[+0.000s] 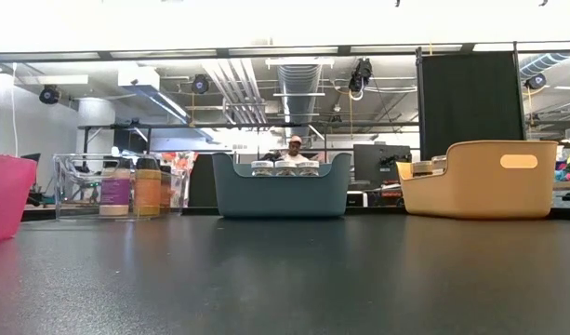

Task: Sort spices by type
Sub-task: Adjust the green seasoning bottle

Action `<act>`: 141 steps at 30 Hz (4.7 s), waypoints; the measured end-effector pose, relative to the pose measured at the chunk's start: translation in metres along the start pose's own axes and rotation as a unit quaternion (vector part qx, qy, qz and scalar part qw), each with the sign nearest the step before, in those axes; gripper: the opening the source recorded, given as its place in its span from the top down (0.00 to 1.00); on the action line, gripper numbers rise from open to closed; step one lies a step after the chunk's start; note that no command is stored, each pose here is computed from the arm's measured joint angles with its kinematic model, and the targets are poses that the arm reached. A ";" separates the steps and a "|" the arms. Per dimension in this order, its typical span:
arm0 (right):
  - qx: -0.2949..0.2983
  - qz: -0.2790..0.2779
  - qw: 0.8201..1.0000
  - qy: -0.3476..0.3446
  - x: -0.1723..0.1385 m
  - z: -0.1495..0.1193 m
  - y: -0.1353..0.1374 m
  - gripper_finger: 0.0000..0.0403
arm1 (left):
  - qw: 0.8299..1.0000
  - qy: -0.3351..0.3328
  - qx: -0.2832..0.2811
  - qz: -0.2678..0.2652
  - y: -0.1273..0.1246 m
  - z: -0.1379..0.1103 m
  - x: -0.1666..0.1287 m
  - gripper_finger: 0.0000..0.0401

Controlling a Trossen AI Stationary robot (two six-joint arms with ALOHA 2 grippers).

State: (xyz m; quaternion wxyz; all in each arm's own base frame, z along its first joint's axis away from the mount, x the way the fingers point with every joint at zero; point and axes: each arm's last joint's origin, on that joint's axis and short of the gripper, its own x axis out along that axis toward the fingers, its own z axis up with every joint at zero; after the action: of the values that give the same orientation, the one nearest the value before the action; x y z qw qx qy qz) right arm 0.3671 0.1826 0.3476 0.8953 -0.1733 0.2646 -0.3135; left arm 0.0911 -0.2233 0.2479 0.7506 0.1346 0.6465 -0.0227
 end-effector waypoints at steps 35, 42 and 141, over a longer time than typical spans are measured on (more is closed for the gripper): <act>0.000 0.000 1.000 0.000 0.000 0.000 0.000 0.61 | 0.999 0.004 -0.011 -0.051 -0.006 -0.003 -0.030 1.00; -0.003 0.000 1.000 0.000 0.000 0.000 0.000 0.63 | 0.999 -0.008 -0.022 -0.041 -0.003 -0.002 -0.044 1.00; 0.018 0.040 0.999 0.000 0.004 0.000 0.008 0.77 | 0.995 -0.072 -0.052 0.039 -0.015 0.020 -0.062 1.00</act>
State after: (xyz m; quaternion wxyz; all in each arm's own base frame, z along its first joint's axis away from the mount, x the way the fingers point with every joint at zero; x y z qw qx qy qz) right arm 0.3734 0.1864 0.3421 0.9103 -0.1464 0.2655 -0.2820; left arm 0.0969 -0.2514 0.3083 0.8014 0.1183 0.5855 0.0308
